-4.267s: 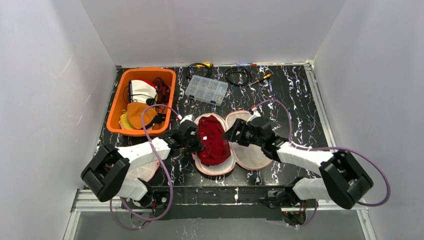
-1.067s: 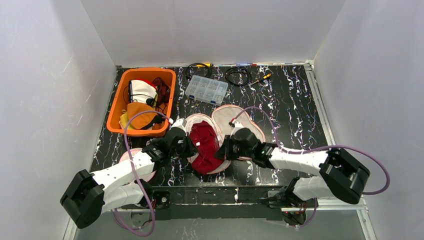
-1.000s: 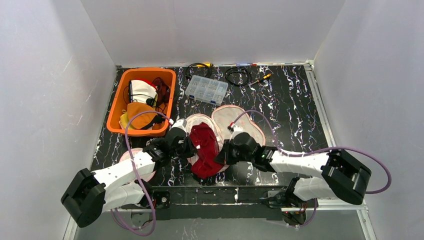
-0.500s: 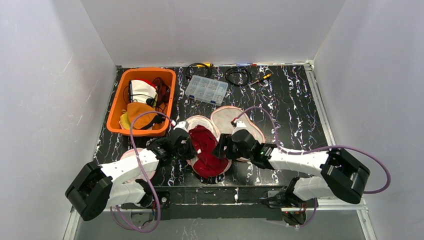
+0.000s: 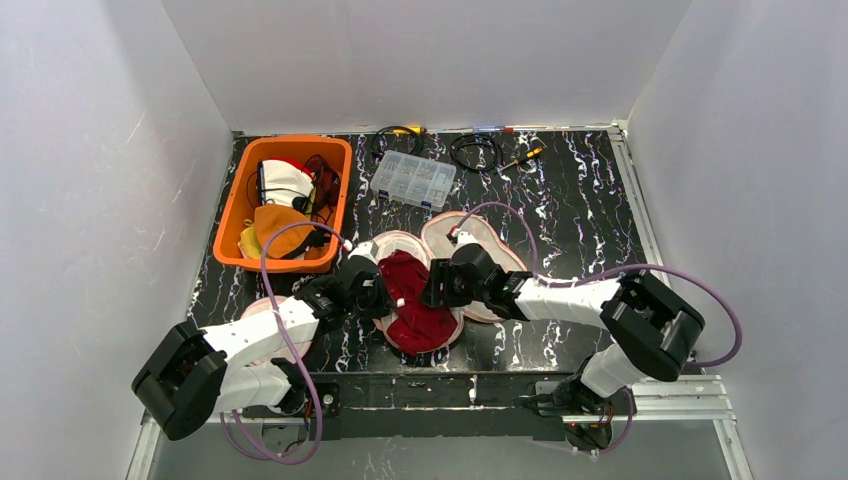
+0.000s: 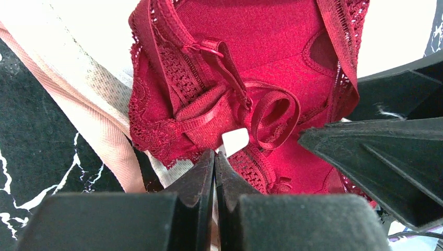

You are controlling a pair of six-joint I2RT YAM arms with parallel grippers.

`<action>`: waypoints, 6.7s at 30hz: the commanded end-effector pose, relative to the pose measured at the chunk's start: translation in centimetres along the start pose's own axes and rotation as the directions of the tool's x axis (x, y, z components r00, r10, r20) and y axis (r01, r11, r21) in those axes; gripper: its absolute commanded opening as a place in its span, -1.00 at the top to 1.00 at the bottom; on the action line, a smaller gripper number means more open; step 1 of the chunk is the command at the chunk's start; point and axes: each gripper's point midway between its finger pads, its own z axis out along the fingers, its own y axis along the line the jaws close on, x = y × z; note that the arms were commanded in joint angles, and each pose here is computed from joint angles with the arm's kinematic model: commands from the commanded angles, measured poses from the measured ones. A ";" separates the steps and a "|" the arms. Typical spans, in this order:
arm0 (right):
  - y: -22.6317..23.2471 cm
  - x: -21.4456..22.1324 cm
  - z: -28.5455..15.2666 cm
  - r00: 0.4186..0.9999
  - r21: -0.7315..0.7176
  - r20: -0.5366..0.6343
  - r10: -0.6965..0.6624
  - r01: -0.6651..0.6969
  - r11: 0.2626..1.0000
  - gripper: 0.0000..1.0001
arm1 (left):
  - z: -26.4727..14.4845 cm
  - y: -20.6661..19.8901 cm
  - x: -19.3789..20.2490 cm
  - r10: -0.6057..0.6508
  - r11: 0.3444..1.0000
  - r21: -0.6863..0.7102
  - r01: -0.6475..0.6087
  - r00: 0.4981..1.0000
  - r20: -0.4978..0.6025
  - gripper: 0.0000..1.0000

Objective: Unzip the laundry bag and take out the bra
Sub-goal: Adjust the bra in the laundry bag, then pick up the bra from the laundry bag.

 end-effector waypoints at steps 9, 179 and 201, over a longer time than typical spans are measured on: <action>4.0 -2.1 -0.4 0.989 -0.175 0.061 -0.133 0.142 0.974 0.72 | -1.4 -0.4 -1.2 0.013 1.000 0.011 -0.014 0.999 0.044 1.00; -0.4 -3.9 -3.7 0.960 -0.404 0.079 0.268 -0.214 0.889 0.97 | 3.9 -9.3 -1.7 -0.332 0.804 0.496 0.328 0.940 -0.083 -0.12; -1.1 -1.8 -3.4 0.938 -0.427 0.004 0.348 -0.313 0.849 0.97 | 4.5 -11.2 -2.4 -0.324 0.760 0.564 0.325 0.940 -0.105 0.73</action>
